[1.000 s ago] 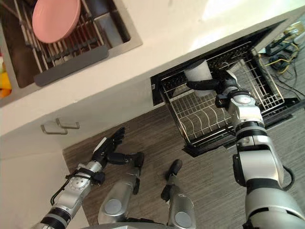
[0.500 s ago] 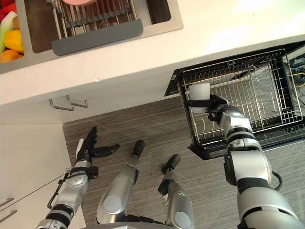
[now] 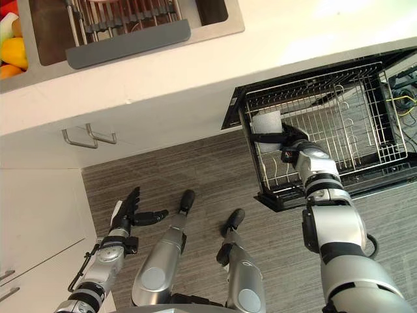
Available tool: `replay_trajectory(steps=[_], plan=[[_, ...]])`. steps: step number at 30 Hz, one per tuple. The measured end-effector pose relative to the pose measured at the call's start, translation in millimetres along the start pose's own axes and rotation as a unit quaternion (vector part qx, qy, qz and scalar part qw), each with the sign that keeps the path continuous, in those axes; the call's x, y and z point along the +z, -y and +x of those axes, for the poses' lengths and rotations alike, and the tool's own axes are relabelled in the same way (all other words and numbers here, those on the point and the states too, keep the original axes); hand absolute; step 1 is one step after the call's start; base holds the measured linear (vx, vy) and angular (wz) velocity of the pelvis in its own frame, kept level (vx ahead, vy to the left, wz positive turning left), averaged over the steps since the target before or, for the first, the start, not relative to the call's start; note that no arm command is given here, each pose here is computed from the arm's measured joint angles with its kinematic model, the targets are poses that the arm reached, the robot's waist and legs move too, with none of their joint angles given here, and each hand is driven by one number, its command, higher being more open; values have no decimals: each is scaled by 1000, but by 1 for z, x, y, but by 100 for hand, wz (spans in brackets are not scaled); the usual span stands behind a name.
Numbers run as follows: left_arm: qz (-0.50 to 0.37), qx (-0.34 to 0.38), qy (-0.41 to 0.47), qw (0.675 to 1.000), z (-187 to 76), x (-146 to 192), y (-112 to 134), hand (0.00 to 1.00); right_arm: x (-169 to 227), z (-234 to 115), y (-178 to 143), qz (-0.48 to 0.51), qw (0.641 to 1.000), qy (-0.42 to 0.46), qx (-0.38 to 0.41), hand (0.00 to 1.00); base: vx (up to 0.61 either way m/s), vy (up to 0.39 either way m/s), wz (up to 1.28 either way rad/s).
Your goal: Walk over to the sink, pick up the cup, carry it to the dishwasher, place the cup inside the dishwasher, then close the dishwasher door
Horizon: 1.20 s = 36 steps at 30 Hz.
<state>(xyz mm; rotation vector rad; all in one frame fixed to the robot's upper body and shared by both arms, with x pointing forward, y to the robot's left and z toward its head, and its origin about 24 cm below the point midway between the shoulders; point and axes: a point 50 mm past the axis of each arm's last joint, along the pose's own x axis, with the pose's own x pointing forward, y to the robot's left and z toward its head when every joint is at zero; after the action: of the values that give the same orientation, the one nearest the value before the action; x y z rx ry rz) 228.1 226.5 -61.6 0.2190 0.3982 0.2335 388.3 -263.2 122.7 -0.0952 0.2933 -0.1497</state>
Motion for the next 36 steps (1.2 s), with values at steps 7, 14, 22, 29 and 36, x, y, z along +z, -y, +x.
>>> replay_trajectory(steps=[7, 14, 22, 29, 36], plan=[[-9, 70, -58, 996, -6, -25, -32, 100, 4, -18, -12, -36, 996, 75, 33, 100, 62, 0, -23], [-16, 116, -128, 985, -32, -63, -54, 100, -59, -49, -32, -9, 996, 56, 66, 100, 98, -24, -22], [-52, 151, -247, 956, -99, -128, -40, 100, -46, -143, 4, 73, 961, 260, -62, 100, 159, -21, -10], [-144, 227, -319, 909, -149, -165, -38, 100, 4, -190, -8, 73, 876, 476, -6, 100, 5, 20, 19], [-48, 153, -322, 933, -161, -169, -22, 100, -5, -187, 17, 63, 885, 459, -51, 100, 5, 111, 130]])
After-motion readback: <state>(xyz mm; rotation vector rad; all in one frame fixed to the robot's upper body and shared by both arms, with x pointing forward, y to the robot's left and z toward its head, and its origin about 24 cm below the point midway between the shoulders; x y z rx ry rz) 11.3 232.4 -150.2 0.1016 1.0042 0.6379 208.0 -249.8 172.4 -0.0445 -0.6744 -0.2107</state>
